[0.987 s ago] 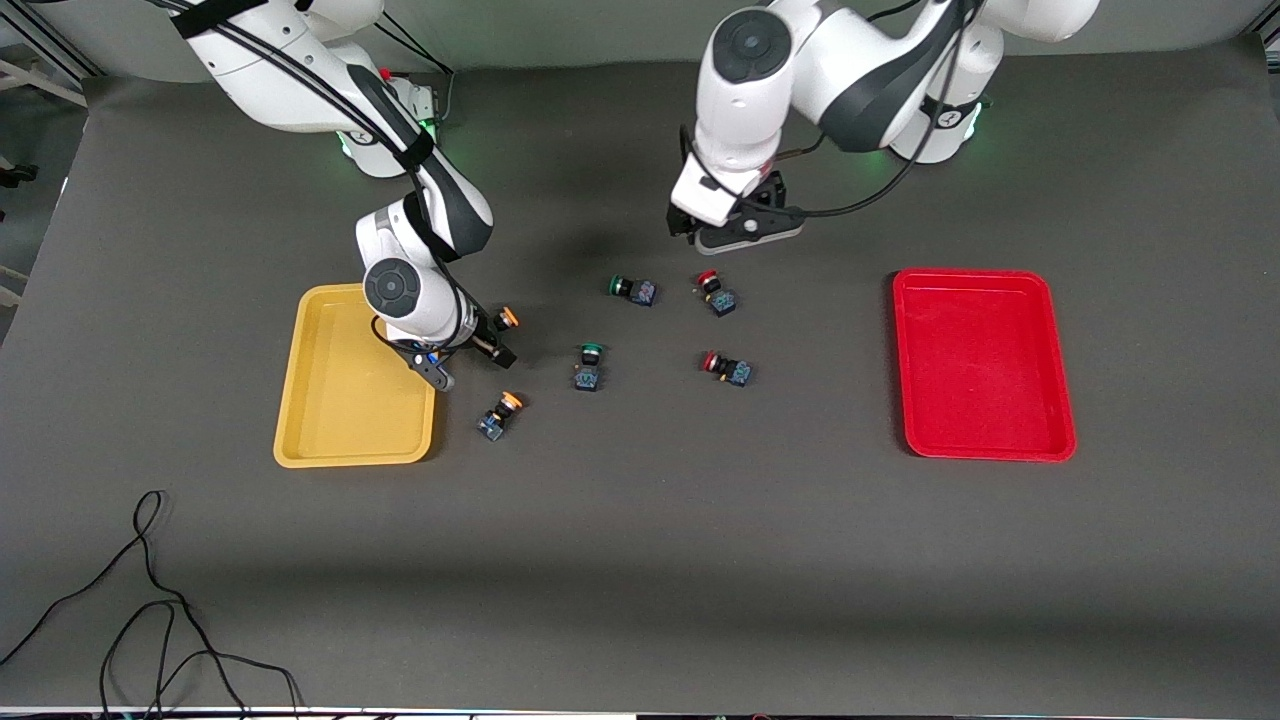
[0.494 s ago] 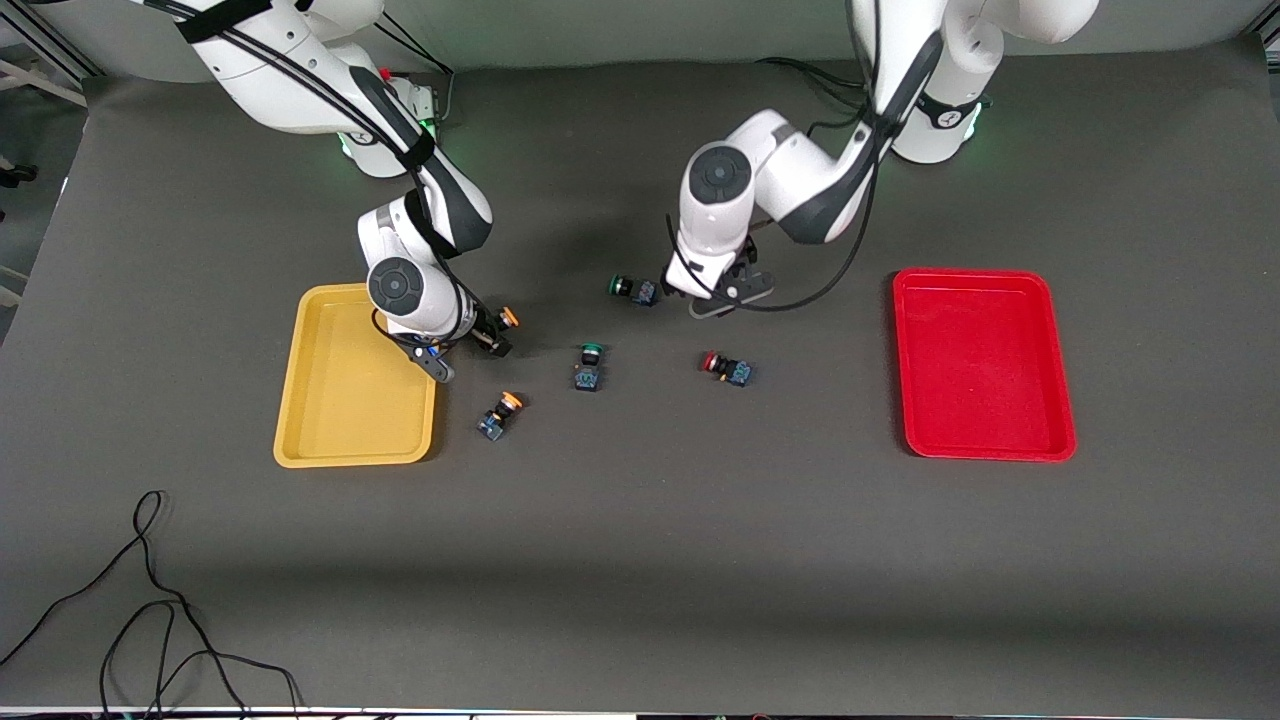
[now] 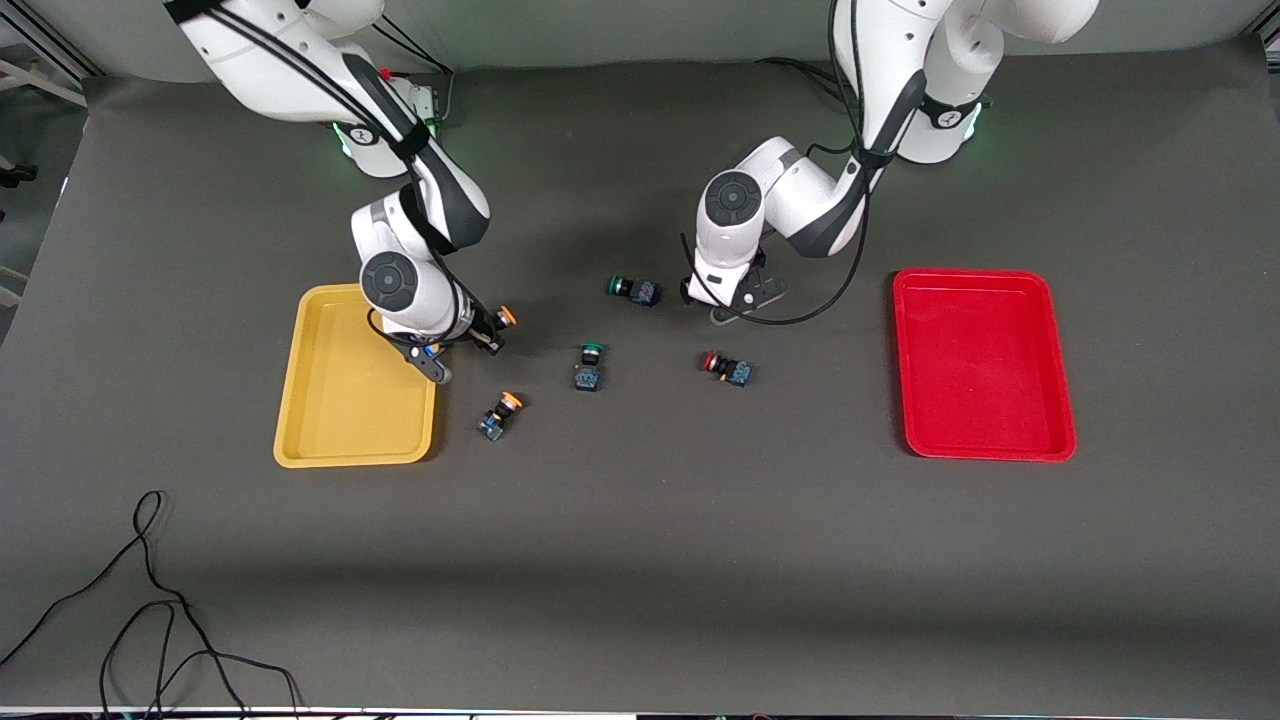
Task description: Place red and yellow buttons in trays
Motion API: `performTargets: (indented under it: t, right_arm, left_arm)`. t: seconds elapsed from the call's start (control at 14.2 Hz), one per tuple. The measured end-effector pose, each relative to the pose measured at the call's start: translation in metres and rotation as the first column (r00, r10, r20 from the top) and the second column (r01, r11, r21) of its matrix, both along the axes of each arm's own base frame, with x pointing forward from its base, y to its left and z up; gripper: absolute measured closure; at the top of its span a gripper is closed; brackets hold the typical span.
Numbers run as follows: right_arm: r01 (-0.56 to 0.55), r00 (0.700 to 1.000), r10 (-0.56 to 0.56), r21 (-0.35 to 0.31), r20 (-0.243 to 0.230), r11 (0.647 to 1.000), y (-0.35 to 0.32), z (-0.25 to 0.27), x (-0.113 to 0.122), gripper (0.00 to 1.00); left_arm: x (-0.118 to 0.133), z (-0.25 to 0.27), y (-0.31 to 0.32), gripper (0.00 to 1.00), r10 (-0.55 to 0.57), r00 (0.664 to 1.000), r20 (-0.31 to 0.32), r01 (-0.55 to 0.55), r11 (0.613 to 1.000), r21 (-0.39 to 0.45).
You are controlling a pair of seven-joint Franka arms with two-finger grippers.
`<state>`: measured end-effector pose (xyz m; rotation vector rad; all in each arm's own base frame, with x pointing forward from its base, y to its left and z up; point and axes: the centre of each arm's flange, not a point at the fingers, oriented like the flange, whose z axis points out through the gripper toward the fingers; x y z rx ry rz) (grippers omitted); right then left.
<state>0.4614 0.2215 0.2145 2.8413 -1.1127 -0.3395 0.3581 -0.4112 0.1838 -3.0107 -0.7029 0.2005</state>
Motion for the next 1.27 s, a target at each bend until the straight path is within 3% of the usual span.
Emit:
performTargets:
  t: [0.28, 0.56, 0.71, 0.92, 1.06, 1.13, 1.27]
  right_arm:
    - [-0.083, 0.996, 0.084, -0.021, 0.018, 0.996, -0.076, 0.076, 0.025, 0.57]
    - [-0.087, 0.995, 0.086, -0.007, -0.046, 0.996, -0.159, 0.053, 0.024, 0.57]
    - [-0.093, 0.993, 0.092, -0.01, -0.079, 0.996, -0.169, 0.029, 0.02, 0.57]
    - [-0.111, 0.989, 0.11, -0.008, -0.097, 0.994, -0.199, 0.0, 0.02, 0.57]
    - [-0.113, 0.988, 0.111, -0.012, -0.106, 0.994, -0.203, -0.012, 0.02, 0.57]
    - [-0.116, 0.988, 0.114, -0.014, -0.103, 0.993, -0.202, -0.014, 0.02, 0.52]
    - [-0.119, 0.989, 0.117, -0.014, -0.093, 0.993, -0.2, -0.011, 0.023, 0.48]
  left_arm:
    - [-0.002, 0.002, -0.005, 0.6, -0.007, 1.0, 0.004, 0.007, 1.0, -0.004]
    - [-0.003, 0.005, -0.01, 0.6, -0.018, 1.0, 0.004, 0.018, 1.0, -0.004]
    - [0.016, 0.028, -0.012, 0.6, -0.031, 0.999, -0.026, 0.032, 0.999, 0.022]
    - [0.071, 0.117, 0.001, 0.6, -0.145, 0.988, -0.05, 0.146, 0.989, 0.003]
    - [0.087, 0.179, 0.02, 0.6, -0.261, 0.965, -0.022, 0.26, 0.965, -0.037]
    - [0.091, 0.203, 0.036, 0.6, -0.31, 0.95, -0.018, 0.309, 0.95, -0.047]
    - [0.107, 0.236, 0.084, 0.6, -0.381, 0.924, -0.037, 0.378, 0.923, -0.069]
